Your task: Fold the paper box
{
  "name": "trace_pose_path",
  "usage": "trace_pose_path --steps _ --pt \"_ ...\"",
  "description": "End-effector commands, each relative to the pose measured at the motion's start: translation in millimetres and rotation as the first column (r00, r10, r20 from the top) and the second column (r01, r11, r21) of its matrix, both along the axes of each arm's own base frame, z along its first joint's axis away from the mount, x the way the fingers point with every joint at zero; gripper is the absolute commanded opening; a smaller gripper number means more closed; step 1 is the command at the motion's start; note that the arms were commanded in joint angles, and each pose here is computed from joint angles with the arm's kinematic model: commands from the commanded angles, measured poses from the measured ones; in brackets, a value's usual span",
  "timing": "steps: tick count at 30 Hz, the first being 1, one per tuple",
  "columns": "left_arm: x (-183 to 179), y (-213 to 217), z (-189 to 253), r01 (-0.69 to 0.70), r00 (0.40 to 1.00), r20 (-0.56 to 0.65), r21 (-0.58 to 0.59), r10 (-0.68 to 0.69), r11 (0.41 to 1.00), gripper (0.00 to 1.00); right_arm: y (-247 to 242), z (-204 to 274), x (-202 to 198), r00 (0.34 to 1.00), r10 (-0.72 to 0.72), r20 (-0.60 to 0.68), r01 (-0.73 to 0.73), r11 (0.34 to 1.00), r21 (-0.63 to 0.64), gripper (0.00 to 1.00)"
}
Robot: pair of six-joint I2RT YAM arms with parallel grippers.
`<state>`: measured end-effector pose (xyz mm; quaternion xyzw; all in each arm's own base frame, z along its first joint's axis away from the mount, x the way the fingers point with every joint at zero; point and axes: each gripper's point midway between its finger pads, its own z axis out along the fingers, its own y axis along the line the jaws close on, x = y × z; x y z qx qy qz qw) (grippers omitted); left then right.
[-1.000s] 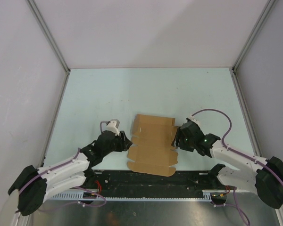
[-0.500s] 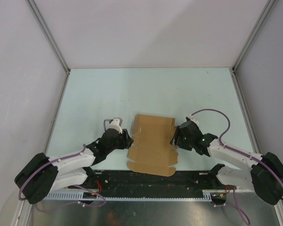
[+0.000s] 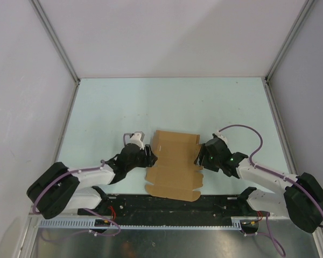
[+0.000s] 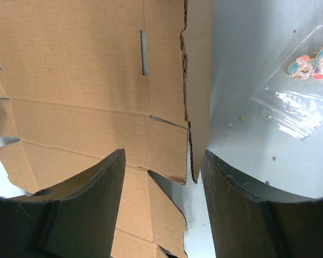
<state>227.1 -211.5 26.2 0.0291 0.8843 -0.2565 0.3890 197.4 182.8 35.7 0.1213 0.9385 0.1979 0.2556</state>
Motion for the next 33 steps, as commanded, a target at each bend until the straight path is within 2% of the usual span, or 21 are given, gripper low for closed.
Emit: trace_pose_path --steps 1,18,33 --pt "5 -16 9 0.037 0.999 0.003 -0.056 -0.037 0.998 0.59 2 2 5 1.0 -0.021 0.016 0.021 1.0 0.023 0.62" --pt "-13 -39 36 0.139 0.99 -0.008 -0.199 -0.144 0.97 0.57 13 22 7 0.999 -0.024 0.047 0.018 0.992 0.121 0.62" --pt "-20 -52 46 0.193 0.979 -0.021 -0.243 -0.204 0.951 0.56 31 35 5 0.998 0.006 0.063 -0.019 0.979 0.202 0.61"
